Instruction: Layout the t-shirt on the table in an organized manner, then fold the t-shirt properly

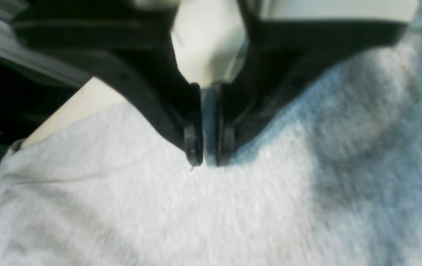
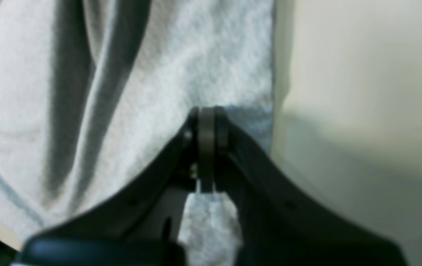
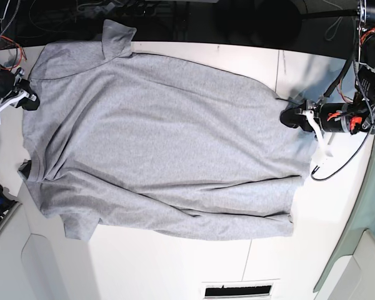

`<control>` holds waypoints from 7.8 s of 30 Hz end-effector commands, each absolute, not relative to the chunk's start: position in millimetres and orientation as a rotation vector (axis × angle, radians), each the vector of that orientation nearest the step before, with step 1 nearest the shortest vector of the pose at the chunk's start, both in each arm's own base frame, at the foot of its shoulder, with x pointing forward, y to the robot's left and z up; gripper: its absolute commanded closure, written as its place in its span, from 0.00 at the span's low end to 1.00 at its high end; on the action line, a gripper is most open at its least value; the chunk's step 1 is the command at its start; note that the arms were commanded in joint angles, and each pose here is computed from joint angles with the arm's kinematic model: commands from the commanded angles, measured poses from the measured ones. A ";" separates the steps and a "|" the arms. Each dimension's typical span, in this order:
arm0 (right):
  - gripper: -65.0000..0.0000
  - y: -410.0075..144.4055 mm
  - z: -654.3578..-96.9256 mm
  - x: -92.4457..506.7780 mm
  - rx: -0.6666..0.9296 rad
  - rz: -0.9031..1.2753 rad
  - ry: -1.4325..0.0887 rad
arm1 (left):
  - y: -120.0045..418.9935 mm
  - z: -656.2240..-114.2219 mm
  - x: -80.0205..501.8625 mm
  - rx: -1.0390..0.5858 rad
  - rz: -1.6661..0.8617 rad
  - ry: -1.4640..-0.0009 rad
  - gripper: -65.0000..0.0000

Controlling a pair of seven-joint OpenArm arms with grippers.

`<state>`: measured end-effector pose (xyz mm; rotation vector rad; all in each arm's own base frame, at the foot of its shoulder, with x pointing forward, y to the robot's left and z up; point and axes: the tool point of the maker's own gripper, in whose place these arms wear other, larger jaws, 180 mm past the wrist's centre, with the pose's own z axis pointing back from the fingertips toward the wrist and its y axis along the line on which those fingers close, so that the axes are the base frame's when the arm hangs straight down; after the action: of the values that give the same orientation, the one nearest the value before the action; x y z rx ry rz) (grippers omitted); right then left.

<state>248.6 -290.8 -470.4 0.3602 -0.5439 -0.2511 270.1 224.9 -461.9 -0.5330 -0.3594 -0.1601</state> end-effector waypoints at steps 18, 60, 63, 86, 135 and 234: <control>1.00 -304.9 -471.4 340.2 0.221 -0.176 -0.598 | 172.2 -494.2 178.8 -0.744 -0.038 -0.171 0.87; 0.64 -406.6 -444.1 186.6 0.197 -0.418 -0.550 | 250.2 -418.3 188.1 -0.551 -0.091 -0.432 0.50; 0.51 -406.0 -447.5 179.2 0.195 -0.417 -0.529 | 256.4 -427.0 178.0 -0.510 -0.092 -0.411 0.50; 0.51 -303.7 -490.3 148.0 0.411 -0.297 -0.315 | 259.5 -438.3 179.2 -0.461 -0.083 -0.434 0.39; 1.00 -314.9 -398.9 105.7 0.328 -0.232 -0.520 | 244.4 -378.2 211.0 -0.490 -0.185 -0.588 1.00; 0.33 -308.1 -463.2 265.8 0.426 -0.530 -0.734 | 279.0 -436.1 327.7 -0.384 0.073 -0.676 0.33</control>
<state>267.6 -305.6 -462.3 0.4428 -0.7623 -0.5458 318.6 271.9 -446.8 -0.3955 -0.6423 0.0776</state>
